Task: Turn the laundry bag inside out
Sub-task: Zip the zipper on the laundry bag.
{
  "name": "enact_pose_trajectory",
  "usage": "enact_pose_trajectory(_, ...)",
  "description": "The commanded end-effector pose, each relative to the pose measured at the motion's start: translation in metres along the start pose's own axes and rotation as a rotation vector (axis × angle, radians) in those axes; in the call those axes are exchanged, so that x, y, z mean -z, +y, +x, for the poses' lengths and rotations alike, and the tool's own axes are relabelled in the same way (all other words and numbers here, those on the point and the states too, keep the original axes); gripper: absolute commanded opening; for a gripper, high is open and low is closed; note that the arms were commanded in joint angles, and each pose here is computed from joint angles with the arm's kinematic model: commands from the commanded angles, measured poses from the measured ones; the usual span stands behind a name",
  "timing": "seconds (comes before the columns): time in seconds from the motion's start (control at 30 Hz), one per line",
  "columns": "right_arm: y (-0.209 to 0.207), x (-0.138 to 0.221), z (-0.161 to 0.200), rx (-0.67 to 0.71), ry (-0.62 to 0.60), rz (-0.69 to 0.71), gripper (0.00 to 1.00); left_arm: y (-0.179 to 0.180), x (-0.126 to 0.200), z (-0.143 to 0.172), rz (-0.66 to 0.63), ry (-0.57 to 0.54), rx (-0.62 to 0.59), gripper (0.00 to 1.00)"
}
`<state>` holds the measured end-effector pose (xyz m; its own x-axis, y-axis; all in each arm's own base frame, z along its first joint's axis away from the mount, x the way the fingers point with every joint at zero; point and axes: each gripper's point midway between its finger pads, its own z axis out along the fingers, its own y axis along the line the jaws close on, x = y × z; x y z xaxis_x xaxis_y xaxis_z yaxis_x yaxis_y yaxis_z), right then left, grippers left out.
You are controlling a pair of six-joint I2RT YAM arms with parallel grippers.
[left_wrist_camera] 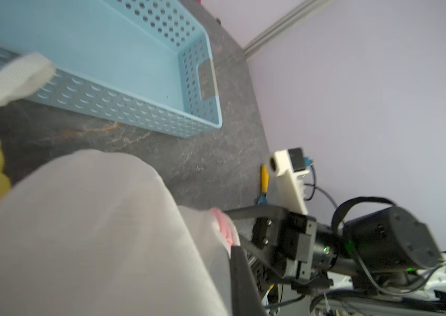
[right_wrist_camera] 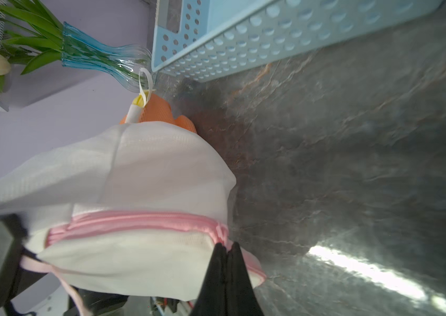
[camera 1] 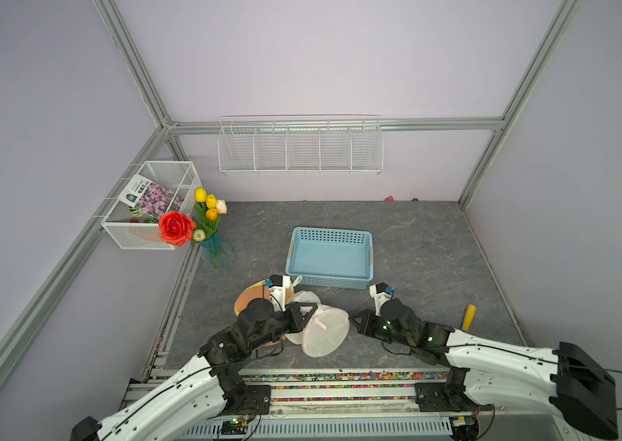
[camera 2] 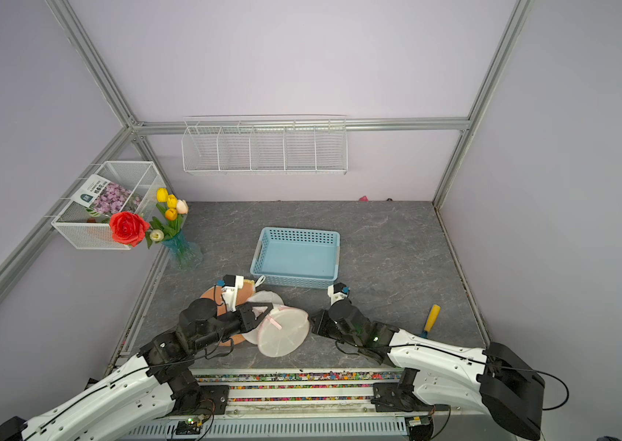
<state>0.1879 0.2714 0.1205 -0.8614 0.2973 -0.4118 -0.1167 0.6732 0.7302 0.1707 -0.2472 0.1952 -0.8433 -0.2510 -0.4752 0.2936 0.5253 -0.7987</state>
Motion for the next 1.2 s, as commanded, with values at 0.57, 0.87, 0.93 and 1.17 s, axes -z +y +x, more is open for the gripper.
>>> enact_pose_trajectory(0.57,0.015,-0.005,-0.021,0.597,0.034,0.005,0.00,-0.008,0.050,0.014,-0.091,0.104,-0.068,0.60)
enact_pose_trajectory(0.87,0.038,0.002,-0.013,0.734,0.075,-0.109,0.00,-0.035,0.001,-0.035,-0.051,-0.035,-0.225,0.62)
enact_pose_trajectory(0.93,0.043,0.006,-0.013,0.748,0.071,-0.132,0.00,-0.036,-0.007,-0.054,-0.050,-0.078,-0.212,0.62)
enact_pose_trajectory(1.17,0.051,0.011,-0.006,0.772,0.100,-0.182,0.00,-0.023,-0.050,-0.072,0.031,-0.084,-0.180,0.61)
